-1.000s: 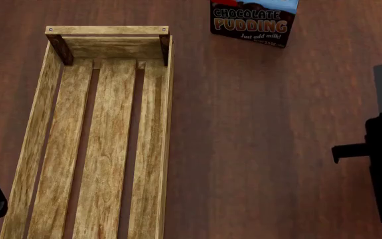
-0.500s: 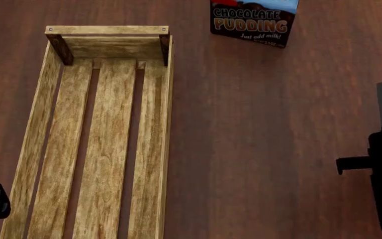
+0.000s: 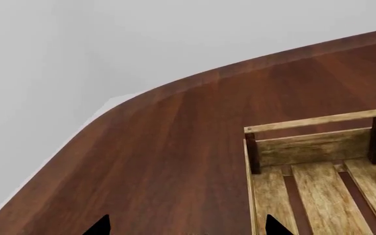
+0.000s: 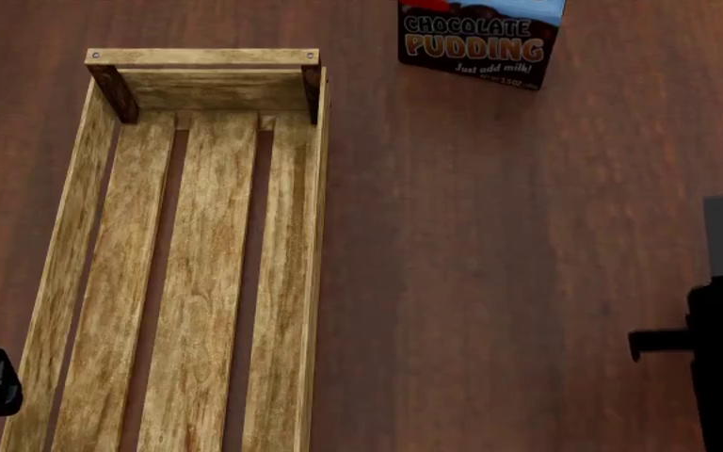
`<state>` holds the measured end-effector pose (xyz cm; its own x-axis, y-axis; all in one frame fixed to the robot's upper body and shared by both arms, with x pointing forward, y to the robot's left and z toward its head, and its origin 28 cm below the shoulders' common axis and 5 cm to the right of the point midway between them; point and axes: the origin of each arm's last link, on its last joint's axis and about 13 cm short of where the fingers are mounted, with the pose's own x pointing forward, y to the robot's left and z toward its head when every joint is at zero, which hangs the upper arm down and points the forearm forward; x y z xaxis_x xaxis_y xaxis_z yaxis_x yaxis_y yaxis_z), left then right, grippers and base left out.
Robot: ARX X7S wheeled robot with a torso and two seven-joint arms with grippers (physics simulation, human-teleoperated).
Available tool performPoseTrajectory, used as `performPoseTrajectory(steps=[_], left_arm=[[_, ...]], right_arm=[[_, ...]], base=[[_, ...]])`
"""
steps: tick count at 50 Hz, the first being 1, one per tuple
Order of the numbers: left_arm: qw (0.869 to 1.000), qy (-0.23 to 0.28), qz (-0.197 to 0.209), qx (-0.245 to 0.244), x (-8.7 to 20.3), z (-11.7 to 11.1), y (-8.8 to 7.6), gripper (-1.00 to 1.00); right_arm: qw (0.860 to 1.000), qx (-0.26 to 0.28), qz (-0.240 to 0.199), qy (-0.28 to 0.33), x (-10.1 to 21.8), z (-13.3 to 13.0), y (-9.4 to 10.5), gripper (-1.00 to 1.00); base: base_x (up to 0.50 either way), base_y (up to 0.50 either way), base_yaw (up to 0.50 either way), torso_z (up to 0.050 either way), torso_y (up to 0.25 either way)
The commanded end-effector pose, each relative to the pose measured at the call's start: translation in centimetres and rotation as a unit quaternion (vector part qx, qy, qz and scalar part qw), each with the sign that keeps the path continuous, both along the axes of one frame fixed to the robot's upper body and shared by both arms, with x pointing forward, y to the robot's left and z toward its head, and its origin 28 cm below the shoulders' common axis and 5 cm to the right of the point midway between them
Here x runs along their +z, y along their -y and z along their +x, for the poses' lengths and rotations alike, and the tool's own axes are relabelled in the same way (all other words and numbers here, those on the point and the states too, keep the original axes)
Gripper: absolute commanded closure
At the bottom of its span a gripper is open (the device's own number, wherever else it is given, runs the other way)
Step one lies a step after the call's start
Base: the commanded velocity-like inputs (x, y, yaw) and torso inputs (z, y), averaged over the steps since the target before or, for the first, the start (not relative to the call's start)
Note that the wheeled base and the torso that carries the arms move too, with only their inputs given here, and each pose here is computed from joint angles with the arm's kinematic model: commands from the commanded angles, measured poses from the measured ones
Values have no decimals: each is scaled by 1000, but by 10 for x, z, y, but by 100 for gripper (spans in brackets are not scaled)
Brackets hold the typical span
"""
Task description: Stack the left bowl on the right bowl and place them in the tray.
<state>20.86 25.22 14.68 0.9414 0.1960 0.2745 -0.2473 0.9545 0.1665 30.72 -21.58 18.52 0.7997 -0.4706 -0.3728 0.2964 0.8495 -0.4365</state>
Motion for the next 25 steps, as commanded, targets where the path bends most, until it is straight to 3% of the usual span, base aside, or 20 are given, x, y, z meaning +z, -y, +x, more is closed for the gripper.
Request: performPoseTrajectory(steps=[1, 7, 8, 25], left_arm=[[1000, -1, 1, -1, -1, 1, 0, -100], [1000, -2, 1, -1, -1, 1, 0, -100], [1000, -2, 2, -1, -1, 1, 1, -100], [1000, 0, 0, -2, -1, 0, 0, -100]], right_arm=[[1000, -13, -5, -1, -7, -2, 5, 100], [1000, -13, -8, -1, -7, -2, 5, 100], [1000, -15, -8, 0, -6, -2, 5, -100], [999, -18, -12, 26, 9, -6, 3, -100]], base=[[0, 0, 0, 0, 0], [0, 0, 0, 0, 2], [0, 0, 0, 0, 0], [0, 0, 0, 0, 0]])
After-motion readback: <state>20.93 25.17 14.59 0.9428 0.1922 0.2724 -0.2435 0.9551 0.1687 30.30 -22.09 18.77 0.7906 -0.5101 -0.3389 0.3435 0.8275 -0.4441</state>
